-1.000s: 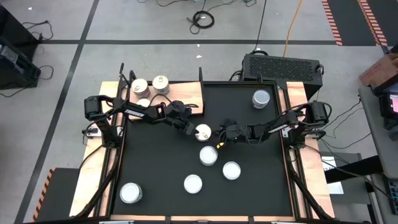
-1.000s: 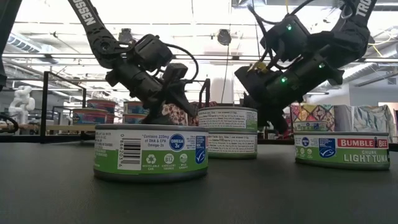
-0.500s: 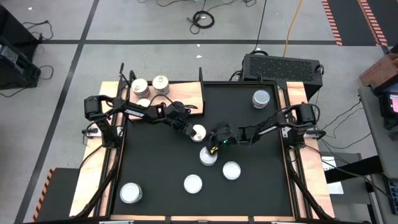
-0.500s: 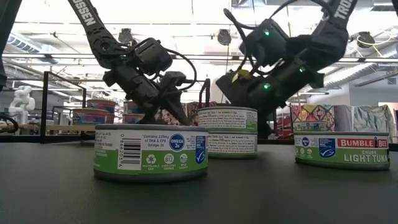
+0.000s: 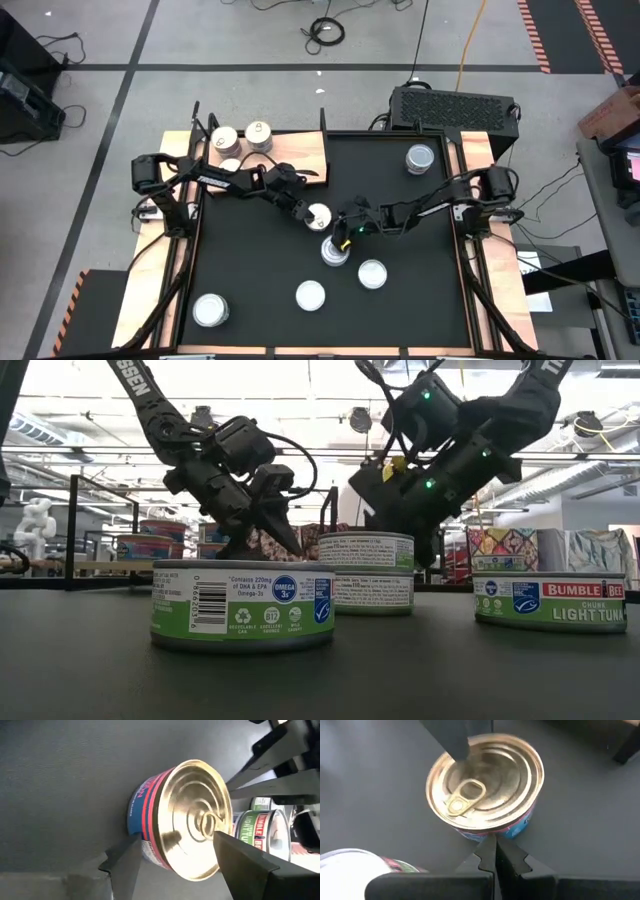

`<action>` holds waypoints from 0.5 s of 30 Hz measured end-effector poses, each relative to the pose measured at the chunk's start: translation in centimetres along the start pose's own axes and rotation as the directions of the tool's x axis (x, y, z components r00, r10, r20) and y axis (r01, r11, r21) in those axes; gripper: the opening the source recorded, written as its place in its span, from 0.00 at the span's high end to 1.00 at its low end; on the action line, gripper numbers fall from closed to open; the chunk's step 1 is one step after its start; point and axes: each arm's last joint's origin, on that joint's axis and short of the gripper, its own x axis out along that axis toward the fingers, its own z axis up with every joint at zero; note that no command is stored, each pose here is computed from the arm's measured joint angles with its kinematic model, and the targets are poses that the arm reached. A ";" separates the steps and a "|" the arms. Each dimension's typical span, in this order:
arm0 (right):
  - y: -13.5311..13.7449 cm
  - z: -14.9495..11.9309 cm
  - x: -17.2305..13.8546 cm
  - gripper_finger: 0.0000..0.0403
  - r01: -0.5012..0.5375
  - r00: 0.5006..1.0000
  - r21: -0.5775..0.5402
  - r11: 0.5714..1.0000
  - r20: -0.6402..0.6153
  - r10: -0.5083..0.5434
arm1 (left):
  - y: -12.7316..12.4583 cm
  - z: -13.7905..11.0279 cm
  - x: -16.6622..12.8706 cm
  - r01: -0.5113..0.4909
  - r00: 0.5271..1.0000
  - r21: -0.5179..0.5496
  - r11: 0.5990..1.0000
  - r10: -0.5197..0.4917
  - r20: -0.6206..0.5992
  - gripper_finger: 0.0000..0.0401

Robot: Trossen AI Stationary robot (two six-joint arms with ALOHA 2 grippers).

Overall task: Stack canned seafood by type on shelf
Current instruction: Put the blue and pink tuna can on the shelf

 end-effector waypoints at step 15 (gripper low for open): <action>0.0 0.7 -1.4 1.00 0.015 1.000 -0.023 1.000 -0.021 -0.015 | 0.9 0.2 -0.5 -0.081 0.997 -0.023 0.996 0.081 0.011 0.62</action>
